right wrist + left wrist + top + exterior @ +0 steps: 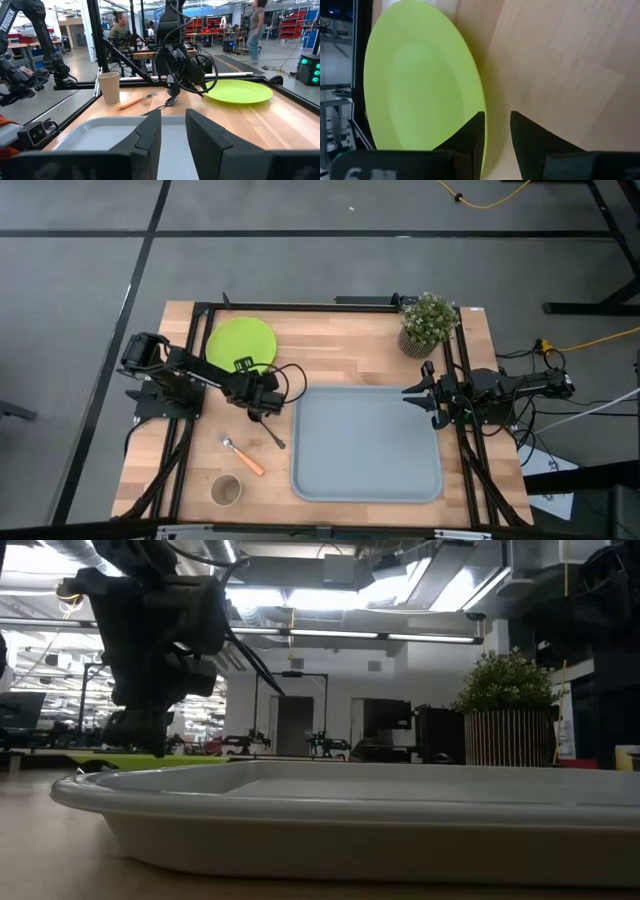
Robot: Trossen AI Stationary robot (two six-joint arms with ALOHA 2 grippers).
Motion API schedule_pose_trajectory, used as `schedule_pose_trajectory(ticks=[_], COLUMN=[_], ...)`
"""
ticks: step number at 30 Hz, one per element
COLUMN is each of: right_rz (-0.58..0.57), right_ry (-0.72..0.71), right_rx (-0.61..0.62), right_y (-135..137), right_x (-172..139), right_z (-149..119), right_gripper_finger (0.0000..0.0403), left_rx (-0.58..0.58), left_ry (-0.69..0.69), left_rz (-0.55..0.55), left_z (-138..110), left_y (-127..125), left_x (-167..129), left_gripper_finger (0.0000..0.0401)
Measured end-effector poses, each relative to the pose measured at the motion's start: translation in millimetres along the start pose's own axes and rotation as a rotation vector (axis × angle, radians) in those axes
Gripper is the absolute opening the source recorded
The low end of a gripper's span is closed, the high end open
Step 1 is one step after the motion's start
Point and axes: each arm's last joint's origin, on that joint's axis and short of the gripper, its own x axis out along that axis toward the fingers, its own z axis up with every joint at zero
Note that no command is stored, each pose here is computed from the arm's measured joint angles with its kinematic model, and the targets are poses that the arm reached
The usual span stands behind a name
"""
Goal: Pick and place plate/cup/fork/spoon on tray
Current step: Put the green plate on the center of the gray serving tray
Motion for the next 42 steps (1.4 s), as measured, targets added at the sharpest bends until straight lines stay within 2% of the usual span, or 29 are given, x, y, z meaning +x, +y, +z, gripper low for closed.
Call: schedule_pose_trajectory(ticks=[6,12,21,27,34,42], right_rz=[0.0,0.0,0.0,0.001,0.001,0.002], right_ry=[0.0,0.0,0.0,0.0,0.0,0.001], right_rx=[0.0,0.0,0.0,0.0,0.0,0.0], right_y=[0,0,0,0,0,0], right_x=[0,0,0,0,0,0], right_z=[0,0,0,0,0,0], right_gripper_finger=[0.0094,0.0094,0.0094,0.0094,0.0094,0.0094], left_rx=[-0.025,0.007,-0.032,-0.06,-0.109,-0.124], left_ry=[0.057,0.093,0.124,0.16,0.131,0.147], left_rz=[-0.046,-0.063,-0.057,-0.114,-0.046,-0.044], left_z=[2,5,7,8,9,-2], left_y=[6,14,23,25,27,24], left_x=[7,13,21,24,24,32], left_gripper_finger=[0.0086,0.0086,0.0086,0.0086,0.0086,0.0086])
